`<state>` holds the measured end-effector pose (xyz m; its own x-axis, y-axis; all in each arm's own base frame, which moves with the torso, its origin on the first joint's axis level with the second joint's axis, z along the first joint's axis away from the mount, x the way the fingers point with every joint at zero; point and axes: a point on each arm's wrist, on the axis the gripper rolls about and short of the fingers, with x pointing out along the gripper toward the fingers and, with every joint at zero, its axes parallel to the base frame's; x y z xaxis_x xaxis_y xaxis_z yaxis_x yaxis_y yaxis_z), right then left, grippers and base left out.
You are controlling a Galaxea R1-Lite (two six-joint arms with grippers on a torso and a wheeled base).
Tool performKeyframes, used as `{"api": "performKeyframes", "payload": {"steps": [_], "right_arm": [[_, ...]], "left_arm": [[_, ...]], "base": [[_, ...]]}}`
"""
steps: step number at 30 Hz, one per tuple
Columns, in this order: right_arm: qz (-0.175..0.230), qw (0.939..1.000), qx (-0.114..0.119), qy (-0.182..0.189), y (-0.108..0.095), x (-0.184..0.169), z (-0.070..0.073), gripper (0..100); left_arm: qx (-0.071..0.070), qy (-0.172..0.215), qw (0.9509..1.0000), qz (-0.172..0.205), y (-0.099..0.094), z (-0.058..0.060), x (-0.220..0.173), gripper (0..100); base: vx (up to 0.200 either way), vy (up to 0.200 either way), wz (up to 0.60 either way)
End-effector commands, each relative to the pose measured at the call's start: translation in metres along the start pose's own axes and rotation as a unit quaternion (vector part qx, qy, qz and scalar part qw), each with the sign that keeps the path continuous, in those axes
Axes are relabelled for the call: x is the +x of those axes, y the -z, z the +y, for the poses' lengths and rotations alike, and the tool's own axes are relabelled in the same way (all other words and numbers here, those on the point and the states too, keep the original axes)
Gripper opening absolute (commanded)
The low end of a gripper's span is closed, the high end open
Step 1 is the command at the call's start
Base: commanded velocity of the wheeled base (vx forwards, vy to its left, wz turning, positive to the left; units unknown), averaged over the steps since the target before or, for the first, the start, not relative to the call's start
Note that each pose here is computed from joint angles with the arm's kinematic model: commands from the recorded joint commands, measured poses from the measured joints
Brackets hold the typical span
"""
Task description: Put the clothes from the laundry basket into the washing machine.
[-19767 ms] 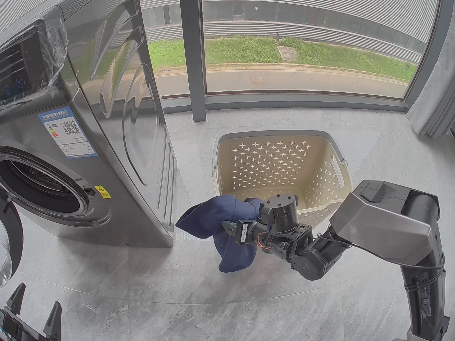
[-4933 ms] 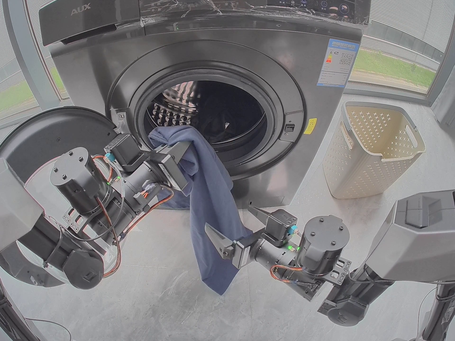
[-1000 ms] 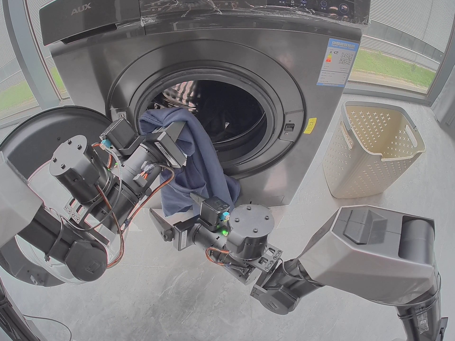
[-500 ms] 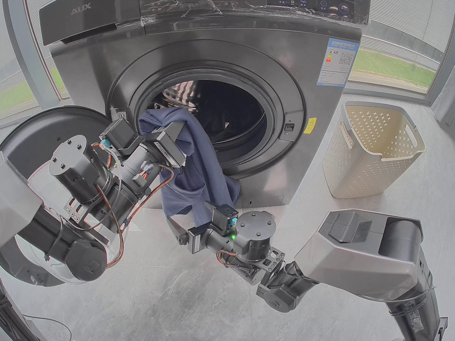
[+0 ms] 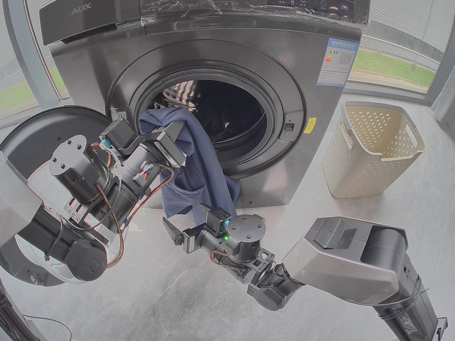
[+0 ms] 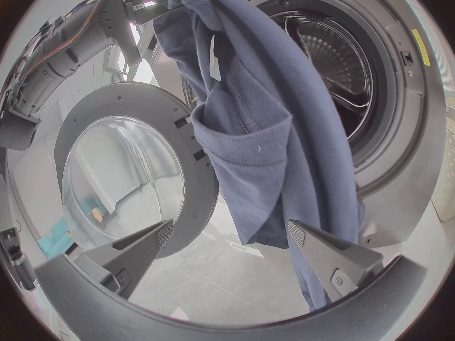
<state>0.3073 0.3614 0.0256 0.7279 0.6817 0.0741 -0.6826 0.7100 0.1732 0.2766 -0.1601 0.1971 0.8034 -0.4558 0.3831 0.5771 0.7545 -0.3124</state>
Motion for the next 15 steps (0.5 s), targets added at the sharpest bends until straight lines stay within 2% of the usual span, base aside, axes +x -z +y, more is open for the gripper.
{"api": "performKeyframes", "payload": {"steps": [1,8,11,12,15], "right_arm": [[-0.010,0.9999,0.001,0.003,0.013,0.015,-0.005,100],[-0.060,0.9982,0.007,0.004,-0.007,0.030,-0.001,100],[-0.066,0.9977,0.008,0.003,-0.010,0.031,-0.001,100],[-0.071,0.9974,0.008,0.010,-0.012,0.031,-0.001,0],[-0.075,0.9970,0.009,0.012,-0.013,0.031,0.000,0]], "left_arm": [[0.000,0.001,1.0000,-0.001,-0.001,-0.001,0.000,0],[0.000,0.000,1.0000,0.000,0.000,0.000,0.000,0],[0.000,0.000,1.0000,0.000,0.000,0.000,0.000,0],[0.000,0.000,1.0000,0.000,0.000,0.000,0.000,0],[0.000,-0.001,1.0000,0.000,0.000,0.000,0.000,0]], "base": [[0.000,0.000,0.00],[0.000,0.000,0.00],[0.000,0.000,0.00],[0.000,0.000,0.00],[0.000,0.000,0.00]]}}
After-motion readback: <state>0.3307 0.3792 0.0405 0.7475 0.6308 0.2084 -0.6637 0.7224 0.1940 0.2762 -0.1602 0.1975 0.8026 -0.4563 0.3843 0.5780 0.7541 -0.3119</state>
